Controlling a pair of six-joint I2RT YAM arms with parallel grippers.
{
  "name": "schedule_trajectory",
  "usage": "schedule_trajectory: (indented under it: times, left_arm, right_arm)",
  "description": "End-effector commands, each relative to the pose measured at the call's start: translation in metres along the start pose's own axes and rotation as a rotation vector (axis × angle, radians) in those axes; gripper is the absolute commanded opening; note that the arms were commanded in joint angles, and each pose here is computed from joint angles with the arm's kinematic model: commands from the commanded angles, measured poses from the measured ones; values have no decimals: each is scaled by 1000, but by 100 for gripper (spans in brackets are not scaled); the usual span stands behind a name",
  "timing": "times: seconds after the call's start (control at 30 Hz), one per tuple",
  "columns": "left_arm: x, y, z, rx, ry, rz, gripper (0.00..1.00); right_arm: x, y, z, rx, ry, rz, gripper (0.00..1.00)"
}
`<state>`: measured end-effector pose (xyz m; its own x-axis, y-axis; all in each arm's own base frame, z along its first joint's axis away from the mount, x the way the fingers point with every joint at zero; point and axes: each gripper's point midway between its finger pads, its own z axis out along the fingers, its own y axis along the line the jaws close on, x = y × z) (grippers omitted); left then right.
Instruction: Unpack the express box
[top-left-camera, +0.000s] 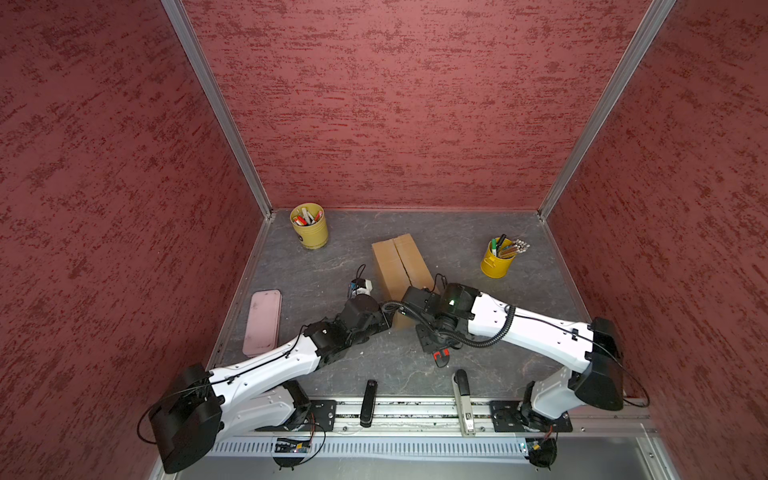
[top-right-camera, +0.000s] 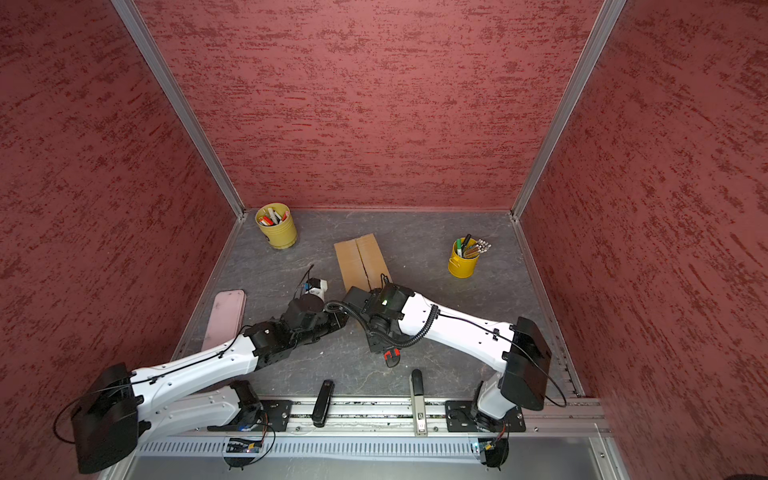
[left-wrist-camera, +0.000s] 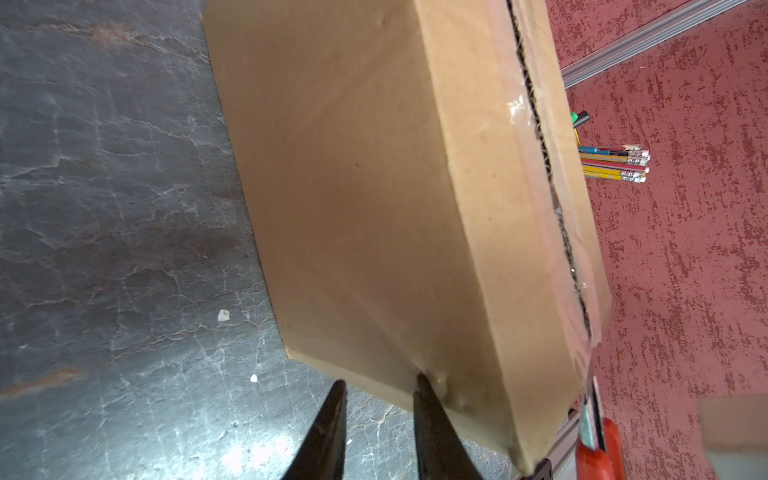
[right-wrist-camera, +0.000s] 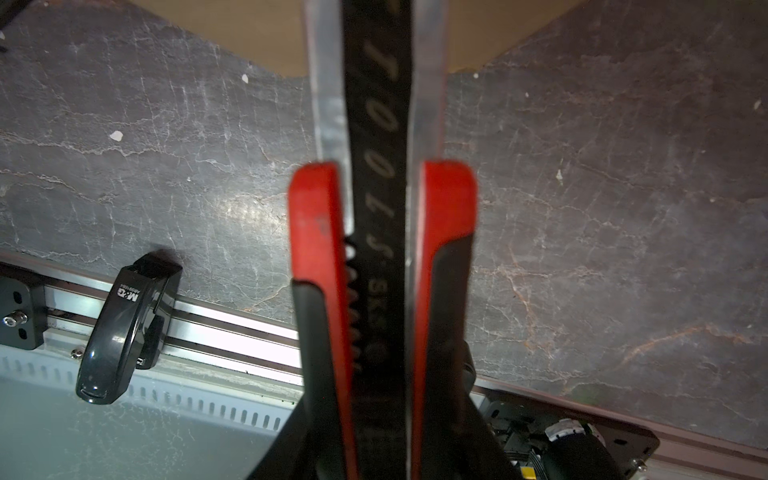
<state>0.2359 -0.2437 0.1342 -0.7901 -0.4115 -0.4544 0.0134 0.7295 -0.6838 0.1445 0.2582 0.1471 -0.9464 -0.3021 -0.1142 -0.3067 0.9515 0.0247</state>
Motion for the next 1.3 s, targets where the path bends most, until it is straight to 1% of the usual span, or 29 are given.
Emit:
schedule_trajectory:
  times: [0.0, 0.23, 0.4, 0.5, 0.73, 0.87, 0.97, 1.07, 1.27]
  left_arm:
    - [-7, -42, -5, 134, -8, 25, 29]
    - [-14, -33, -11, 101, -36, 23, 32]
    - [-26, -19, -17, 76, -73, -4, 34]
    - [-34, -17, -21, 84, -98, -19, 35]
    - [-52, -24, -26, 130, -150, -26, 36]
    - [-63, -31, -25, 159, -174, -23, 36]
    - [-72, -33, -20, 171, -193, -14, 39]
    - [-75, -35, -12, 180, -188, -11, 41]
    - [-79, -42, -1, 217, -190, -18, 41]
  right_arm:
    - [-9, 30, -11, -120, -37, -63, 0]
    - [-7, 25, -10, -118, -48, -44, 0]
    - [-6, 20, -10, -120, -50, -38, 0]
    - [-6, 17, -11, -122, -51, -35, 0]
    - [-5, 13, -9, -117, -39, -46, 0]
    - [-5, 11, -9, -112, -39, -44, 0]
    - [-7, 9, -10, -108, -45, -41, 0]
    - [-8, 8, -10, -106, -46, -41, 0]
    - [-9, 6, -10, -101, -46, -38, 0]
